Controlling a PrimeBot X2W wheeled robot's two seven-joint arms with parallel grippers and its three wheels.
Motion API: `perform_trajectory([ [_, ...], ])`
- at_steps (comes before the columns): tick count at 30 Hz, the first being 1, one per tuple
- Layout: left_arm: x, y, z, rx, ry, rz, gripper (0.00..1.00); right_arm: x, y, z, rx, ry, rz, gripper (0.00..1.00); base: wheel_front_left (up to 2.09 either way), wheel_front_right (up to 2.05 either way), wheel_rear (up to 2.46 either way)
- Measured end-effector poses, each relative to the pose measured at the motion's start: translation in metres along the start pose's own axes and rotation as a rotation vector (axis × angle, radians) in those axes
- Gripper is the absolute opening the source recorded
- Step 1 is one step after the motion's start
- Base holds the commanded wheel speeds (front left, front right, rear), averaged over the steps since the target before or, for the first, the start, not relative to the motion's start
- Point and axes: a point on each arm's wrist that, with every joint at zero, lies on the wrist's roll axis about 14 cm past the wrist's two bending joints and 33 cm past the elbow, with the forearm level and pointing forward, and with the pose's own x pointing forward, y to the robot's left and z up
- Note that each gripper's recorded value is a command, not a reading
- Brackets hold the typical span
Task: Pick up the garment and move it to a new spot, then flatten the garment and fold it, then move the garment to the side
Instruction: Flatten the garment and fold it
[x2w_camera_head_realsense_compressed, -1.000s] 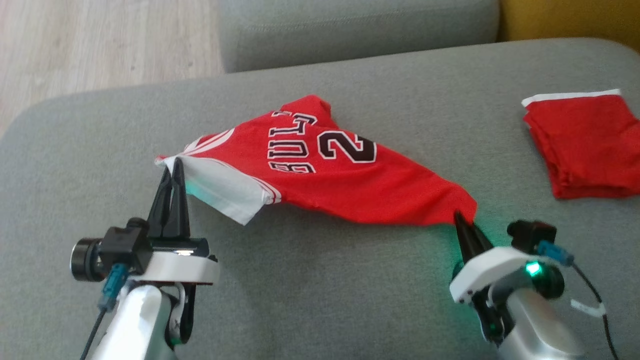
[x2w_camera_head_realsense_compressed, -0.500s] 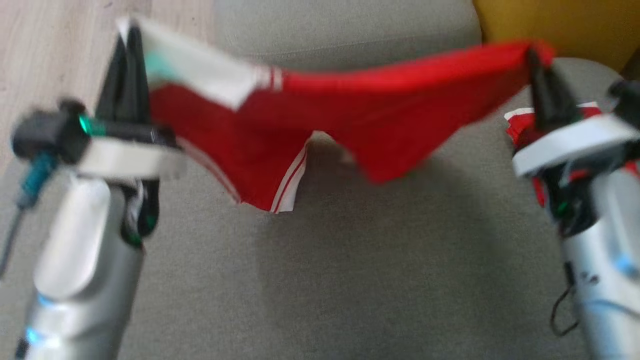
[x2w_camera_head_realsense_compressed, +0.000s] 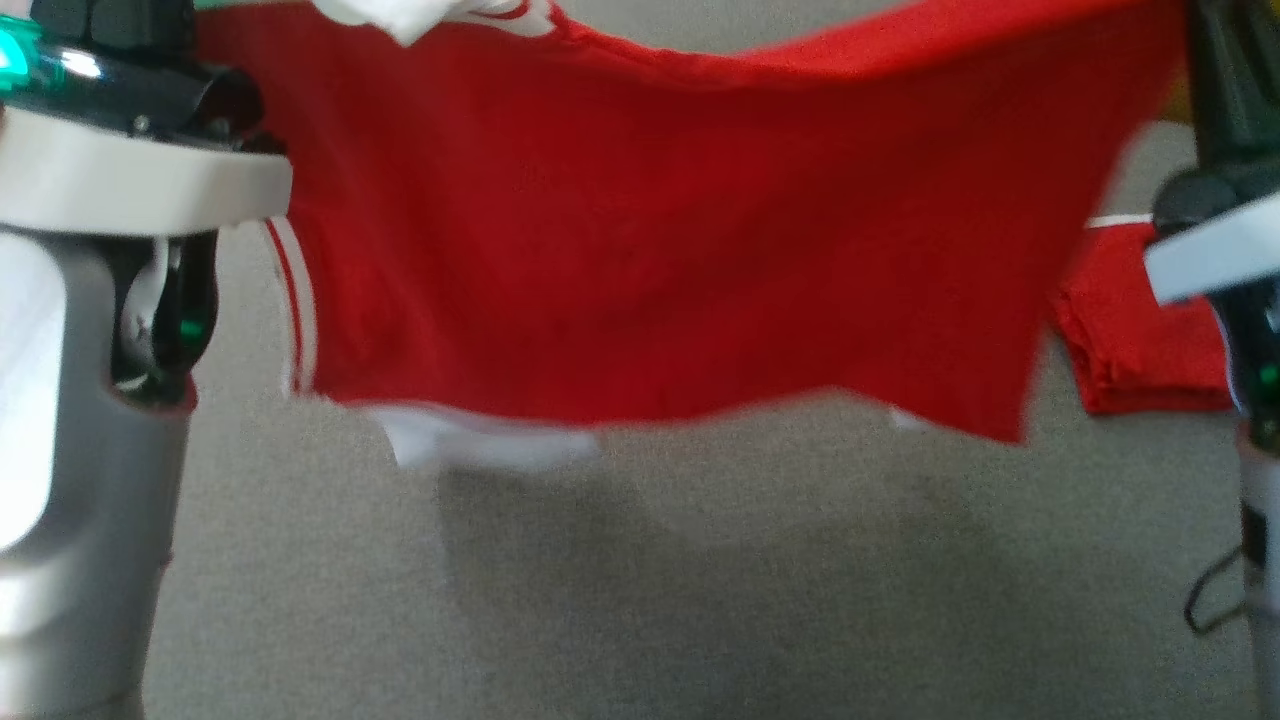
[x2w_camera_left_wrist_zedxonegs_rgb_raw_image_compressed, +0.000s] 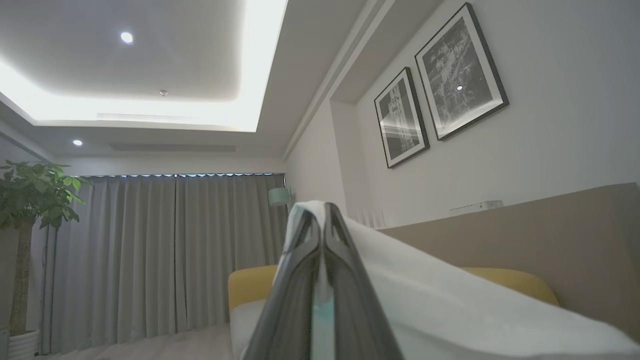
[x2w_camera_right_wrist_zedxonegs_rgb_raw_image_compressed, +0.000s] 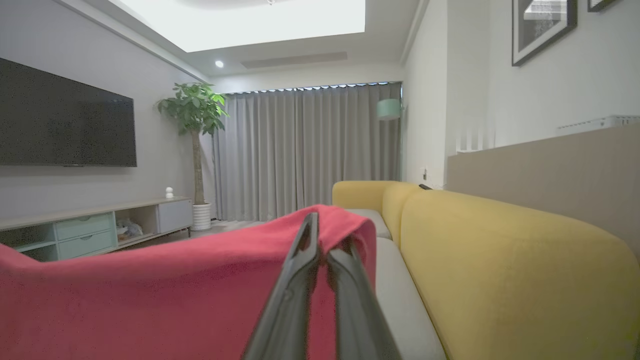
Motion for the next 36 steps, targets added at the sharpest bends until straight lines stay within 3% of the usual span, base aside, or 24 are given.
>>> perform_trajectory([
  [4,-0.005,0.002,-0.027,-0.018,0.079,0.004,0.0,-0.008,-0.005,-0.027,0.017,0.093,-0.022,0.0,0.0,0.0,0.0],
  [10,0.006,0.017,-0.08,-0.034,0.193,0.015,0.0,0.014,-0.002,-0.067,0.026,0.205,-0.001,0.0,0.0,0.0,0.0],
  [19,0.098,0.082,-0.167,0.103,0.25,0.053,0.0,0.137,-0.027,-0.131,-0.084,0.271,0.029,0.0,0.0,0.0,0.0],
  [26,0.16,0.121,-0.18,0.144,0.066,0.161,0.0,0.214,-0.055,-0.14,-0.18,0.118,-0.024,0.0,0.0,0.0,0.0],
  [30,0.162,0.123,-0.198,0.121,0.072,0.165,0.0,0.22,-0.057,-0.16,-0.156,0.099,-0.043,0.0,0.0,0.0,0.0],
  [36,0.15,0.112,-0.213,0.14,0.139,0.102,0.0,0.203,-0.05,-0.212,-0.121,0.234,-0.04,0.0,0.0,0.0,0.0],
])
